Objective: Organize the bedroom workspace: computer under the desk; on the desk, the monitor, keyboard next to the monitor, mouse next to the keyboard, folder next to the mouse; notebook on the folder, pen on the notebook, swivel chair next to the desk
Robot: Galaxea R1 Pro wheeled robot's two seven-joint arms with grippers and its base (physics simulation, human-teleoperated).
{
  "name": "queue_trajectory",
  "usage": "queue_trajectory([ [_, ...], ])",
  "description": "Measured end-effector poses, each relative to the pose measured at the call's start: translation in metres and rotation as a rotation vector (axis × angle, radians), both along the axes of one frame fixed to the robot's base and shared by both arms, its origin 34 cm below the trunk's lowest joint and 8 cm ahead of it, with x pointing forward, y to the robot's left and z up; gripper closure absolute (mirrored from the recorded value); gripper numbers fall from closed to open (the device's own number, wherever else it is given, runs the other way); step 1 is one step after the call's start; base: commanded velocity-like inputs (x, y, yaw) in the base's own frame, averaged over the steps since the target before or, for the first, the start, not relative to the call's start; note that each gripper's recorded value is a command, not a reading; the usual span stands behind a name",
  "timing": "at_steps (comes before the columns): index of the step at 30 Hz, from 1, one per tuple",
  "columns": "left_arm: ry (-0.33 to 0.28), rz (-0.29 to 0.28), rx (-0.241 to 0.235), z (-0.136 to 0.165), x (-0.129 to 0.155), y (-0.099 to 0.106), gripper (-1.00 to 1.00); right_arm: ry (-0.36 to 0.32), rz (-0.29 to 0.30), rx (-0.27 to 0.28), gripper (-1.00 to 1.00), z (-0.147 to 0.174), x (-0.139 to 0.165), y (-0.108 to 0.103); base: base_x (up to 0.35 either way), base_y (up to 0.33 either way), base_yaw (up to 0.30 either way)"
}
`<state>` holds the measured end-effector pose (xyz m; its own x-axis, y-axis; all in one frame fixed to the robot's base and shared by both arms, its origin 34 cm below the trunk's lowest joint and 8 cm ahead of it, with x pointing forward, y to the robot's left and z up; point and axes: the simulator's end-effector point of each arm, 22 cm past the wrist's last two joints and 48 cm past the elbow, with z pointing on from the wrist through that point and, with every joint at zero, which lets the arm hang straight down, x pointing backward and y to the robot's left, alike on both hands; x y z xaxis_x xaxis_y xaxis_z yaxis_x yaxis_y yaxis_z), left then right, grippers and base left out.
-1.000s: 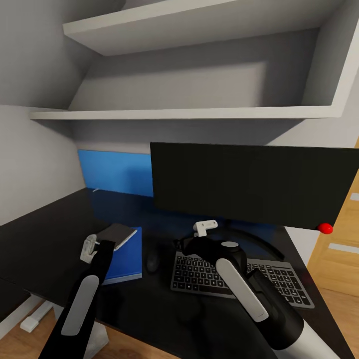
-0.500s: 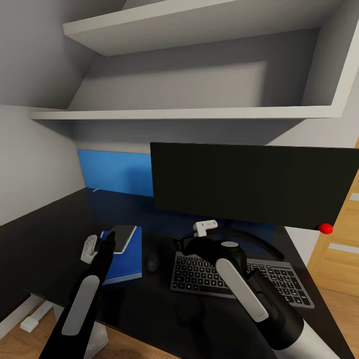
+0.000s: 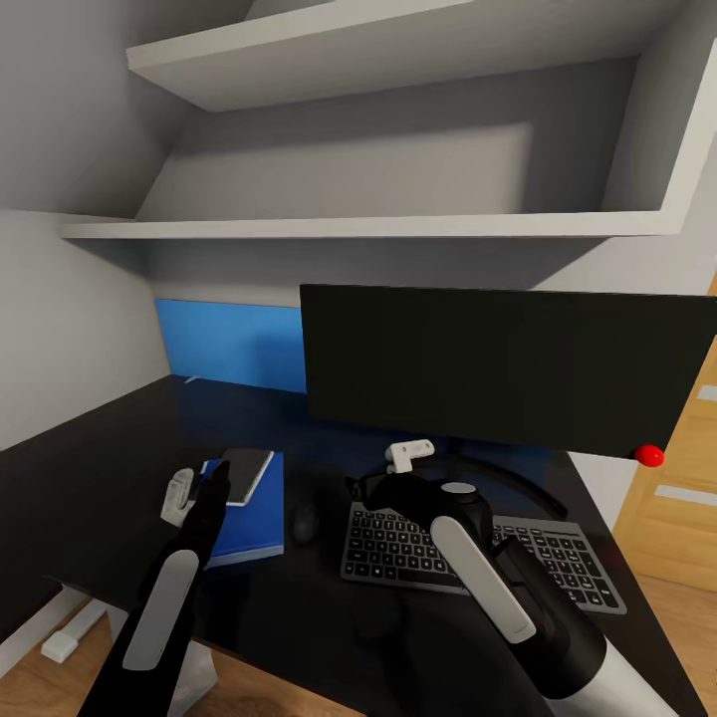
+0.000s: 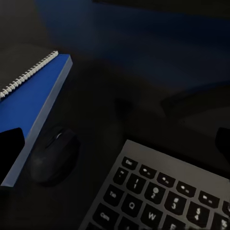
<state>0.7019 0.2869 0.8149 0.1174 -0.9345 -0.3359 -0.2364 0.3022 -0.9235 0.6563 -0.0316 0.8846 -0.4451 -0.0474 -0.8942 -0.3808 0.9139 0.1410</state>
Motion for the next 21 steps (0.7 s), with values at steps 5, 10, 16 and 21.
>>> queue_trajectory([
  [5, -0.002, -0.006, 0.000, 0.002, 0.000, -0.002, -1.00, 0.001, 0.000, 0.000, -1.00, 0.000, 0.000, 0.000, -0.233, 0.000, 0.000],
  [10, -0.012, -0.011, 0.002, 0.006, 0.001, -0.004, -1.00, 0.001, 0.001, 0.000, -1.00, 0.000, 0.000, 0.000, -0.095, 0.000, 0.000],
  [16, -0.035, -0.016, 0.006, 0.016, 0.001, -0.006, -1.00, 0.001, 0.001, -0.001, -1.00, 0.000, 0.000, 0.000, -0.021, 0.000, 0.000],
  [21, -0.067, -0.015, 0.009, 0.031, -0.001, -0.005, -1.00, 0.001, 0.000, -0.001, -1.00, 0.000, 0.000, 0.000, -0.033, 0.000, 0.000],
])
